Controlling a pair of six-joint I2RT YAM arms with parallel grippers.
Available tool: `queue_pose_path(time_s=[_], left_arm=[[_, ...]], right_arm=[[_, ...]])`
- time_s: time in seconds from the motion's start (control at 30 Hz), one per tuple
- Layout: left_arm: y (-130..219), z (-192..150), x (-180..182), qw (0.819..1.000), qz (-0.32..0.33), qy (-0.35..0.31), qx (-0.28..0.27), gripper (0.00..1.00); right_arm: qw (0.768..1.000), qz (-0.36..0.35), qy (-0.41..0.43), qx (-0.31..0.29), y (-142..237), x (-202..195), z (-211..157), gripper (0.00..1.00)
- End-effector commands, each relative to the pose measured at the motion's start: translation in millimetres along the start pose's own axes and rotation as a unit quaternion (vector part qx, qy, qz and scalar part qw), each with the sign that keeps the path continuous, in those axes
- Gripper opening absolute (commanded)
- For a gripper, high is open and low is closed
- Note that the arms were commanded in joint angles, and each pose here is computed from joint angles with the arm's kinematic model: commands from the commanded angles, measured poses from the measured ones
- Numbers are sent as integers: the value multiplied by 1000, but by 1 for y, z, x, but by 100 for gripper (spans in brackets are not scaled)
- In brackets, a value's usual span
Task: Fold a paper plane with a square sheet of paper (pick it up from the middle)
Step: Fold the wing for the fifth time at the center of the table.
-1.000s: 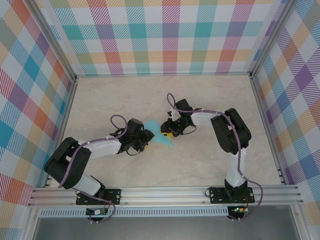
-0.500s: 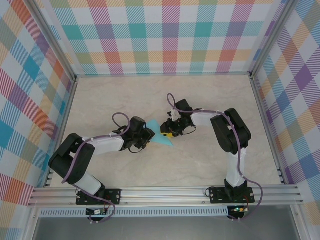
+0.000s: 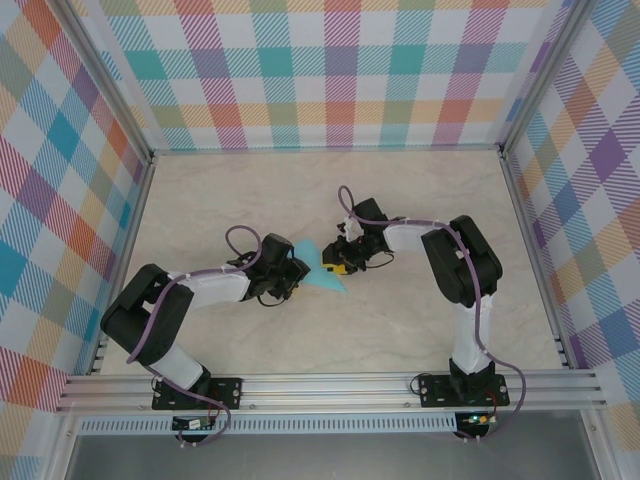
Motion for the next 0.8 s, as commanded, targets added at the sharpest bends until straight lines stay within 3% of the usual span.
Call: queue_pose_path(time_s=[0.0, 0.3, 0.53, 0.77], left_arm=[[-1, -1, -6, 1000, 0, -7, -2, 46], [0, -2, -8, 1000, -4, -11, -1, 44], [1, -2, -10, 1000, -7, -13, 0, 43], [1, -3, -10, 1000, -8, -13, 2, 42]], right_arm=[[1000, 13, -18, 5, -1, -5, -2, 34], [994, -13, 106, -35, 29, 39, 5, 31], [987, -64, 148, -10, 13, 36, -7, 23], [984, -84, 159, 9, 0, 32, -6, 22]])
Point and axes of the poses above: each hand's point on the last joint's axis, 136 mm out from that joint toward the fingers, its own y axis back along the fingers, its own x axis along the line the jaws close on, z = x × y, the point moved 2 cm from there along y, back along the fingers, and after that the axes turned 11 degrees about y, right-handed, at the moved point
